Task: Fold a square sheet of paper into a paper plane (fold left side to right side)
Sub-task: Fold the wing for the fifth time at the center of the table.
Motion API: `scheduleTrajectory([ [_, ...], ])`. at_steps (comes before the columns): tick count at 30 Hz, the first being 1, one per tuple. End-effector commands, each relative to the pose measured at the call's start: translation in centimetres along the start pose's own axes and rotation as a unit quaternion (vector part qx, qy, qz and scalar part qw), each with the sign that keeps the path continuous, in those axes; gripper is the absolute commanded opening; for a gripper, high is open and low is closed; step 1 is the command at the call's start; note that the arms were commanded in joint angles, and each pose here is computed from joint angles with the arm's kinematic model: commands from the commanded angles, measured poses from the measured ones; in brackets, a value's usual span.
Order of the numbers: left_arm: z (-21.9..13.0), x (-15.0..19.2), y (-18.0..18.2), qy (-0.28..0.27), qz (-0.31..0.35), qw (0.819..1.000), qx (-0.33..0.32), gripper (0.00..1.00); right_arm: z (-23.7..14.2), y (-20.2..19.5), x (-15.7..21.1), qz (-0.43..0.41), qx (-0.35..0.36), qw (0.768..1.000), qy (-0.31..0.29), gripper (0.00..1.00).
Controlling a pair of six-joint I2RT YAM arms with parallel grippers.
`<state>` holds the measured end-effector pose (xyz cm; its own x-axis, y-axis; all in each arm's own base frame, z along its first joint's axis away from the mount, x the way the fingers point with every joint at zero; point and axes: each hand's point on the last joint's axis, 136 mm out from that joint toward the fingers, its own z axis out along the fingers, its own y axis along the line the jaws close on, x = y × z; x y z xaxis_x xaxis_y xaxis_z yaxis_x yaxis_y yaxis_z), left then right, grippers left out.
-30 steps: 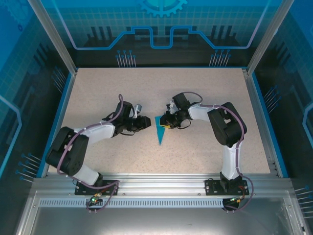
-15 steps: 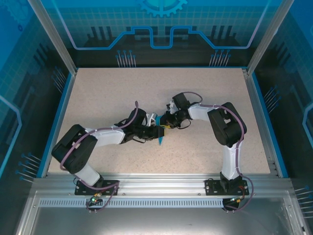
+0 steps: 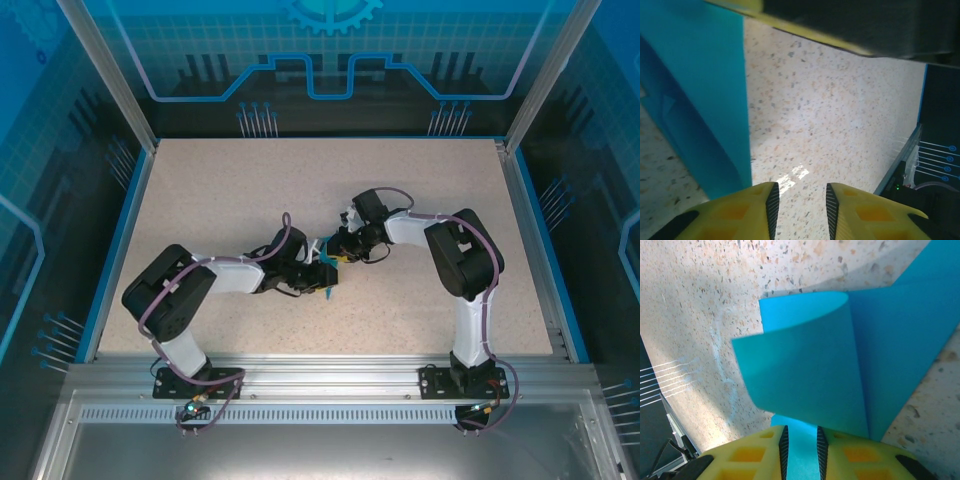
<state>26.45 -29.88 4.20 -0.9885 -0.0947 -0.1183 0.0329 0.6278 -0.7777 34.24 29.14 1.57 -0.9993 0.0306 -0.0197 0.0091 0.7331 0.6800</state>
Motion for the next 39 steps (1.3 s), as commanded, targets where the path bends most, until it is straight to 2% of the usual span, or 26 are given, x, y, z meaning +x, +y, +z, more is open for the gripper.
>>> scheduleTrajectory([
  [1, 0.5, 0.3, 1.3, 0.008, -0.02, 0.999, -0.029, 0.33, 1.7, -4.1, 2.6, 0.037, 0.068, 0.996, 0.042, 0.25],
  [13, 1.1, 1.0, 3.1, 0.025, -0.041, 0.997, -0.06, 0.32, 1.5, -3.8, 2.5, 0.032, 0.068, 0.996, 0.042, 0.25],
  [21, 0.7, 3.0, 6.4, 0.044, -0.086, 0.988, -0.123, 0.2, 0.0, -1.5, 0.7, 0.001, 0.041, 0.999, 0.017, 0.23],
  [26, 0.2, 3.9, 8.1, 0.048, -0.103, 0.981, -0.158, 0.12, 0.4, -2.0, 0.8, 0.009, 0.049, 0.999, 0.022, 0.18],
  [39, -0.5, 6.0, 10.8, 0.07, -0.118, 0.963, -0.232, 0.06, 0.2, -3.0, -1.1, 0.011, 0.047, 0.999, 0.005, 0.14],
])
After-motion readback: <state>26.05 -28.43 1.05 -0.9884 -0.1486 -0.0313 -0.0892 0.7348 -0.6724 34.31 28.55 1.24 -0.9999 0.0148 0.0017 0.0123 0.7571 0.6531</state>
